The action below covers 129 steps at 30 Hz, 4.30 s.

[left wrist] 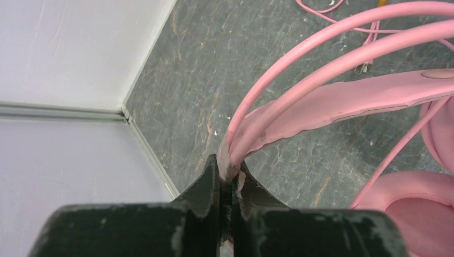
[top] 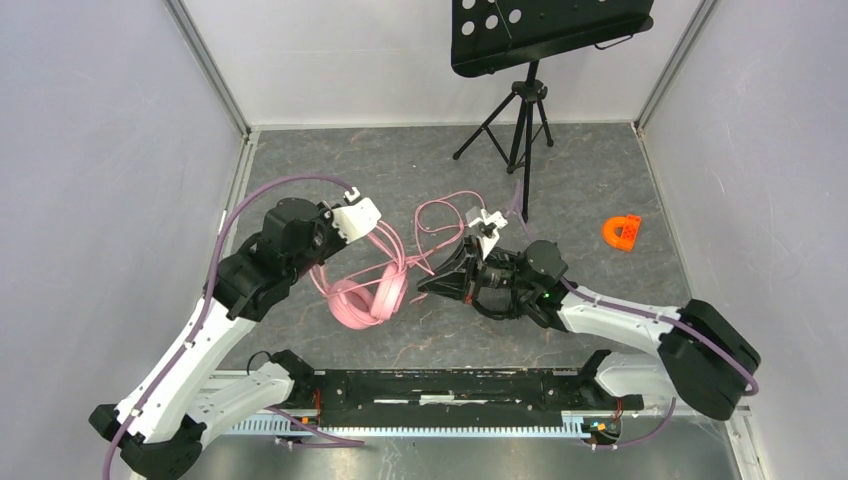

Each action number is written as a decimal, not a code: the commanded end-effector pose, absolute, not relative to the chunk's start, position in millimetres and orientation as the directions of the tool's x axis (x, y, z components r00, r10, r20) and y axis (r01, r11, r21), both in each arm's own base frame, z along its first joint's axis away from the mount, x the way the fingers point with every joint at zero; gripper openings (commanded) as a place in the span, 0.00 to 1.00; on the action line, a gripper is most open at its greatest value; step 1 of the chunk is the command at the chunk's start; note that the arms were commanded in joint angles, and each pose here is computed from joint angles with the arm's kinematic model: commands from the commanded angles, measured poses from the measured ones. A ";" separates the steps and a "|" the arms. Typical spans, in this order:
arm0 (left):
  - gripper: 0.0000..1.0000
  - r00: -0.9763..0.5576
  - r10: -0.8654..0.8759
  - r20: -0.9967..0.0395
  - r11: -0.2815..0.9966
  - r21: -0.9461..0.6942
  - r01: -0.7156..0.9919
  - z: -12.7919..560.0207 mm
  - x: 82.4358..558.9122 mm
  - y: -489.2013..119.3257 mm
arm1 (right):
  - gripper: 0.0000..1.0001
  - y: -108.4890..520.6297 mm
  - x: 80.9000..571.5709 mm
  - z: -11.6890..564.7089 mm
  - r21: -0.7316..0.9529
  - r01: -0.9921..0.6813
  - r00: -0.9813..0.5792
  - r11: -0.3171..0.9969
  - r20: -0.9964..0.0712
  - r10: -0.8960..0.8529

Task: Wrap the headphones
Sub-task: Wrap the headphones cable around the headphones.

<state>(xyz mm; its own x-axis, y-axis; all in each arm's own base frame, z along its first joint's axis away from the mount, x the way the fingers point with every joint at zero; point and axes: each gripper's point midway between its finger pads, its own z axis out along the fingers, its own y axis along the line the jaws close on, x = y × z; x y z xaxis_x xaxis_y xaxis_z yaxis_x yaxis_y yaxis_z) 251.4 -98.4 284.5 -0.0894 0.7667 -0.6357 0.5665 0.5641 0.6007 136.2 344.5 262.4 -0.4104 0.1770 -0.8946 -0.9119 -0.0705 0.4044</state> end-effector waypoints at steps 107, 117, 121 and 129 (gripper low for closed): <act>0.02 -0.270 -0.547 -0.792 0.741 -0.609 0.285 459.9 200.0 -124.6 | 0.14 425.0 165.5 189.8 -0.363 -0.890 0.409 0.278 -0.903 0.133; 0.02 -0.325 -0.487 -0.810 0.664 -0.586 0.465 481.6 171.1 -146.6 | 0.00 407.8 186.5 190.1 -0.257 -0.913 0.328 0.316 -0.924 0.197; 0.02 -0.375 -0.345 -0.861 0.655 -0.507 0.560 466.0 157.5 -161.4 | 0.05 392.8 196.5 204.5 -0.235 -0.902 0.330 0.363 -0.916 0.227; 0.02 -0.470 -0.127 -0.873 0.641 -0.434 0.633 423.7 140.8 -173.1 | 0.16 338.2 224.4 237.4 -0.208 -0.784 0.428 0.585 -0.864 0.266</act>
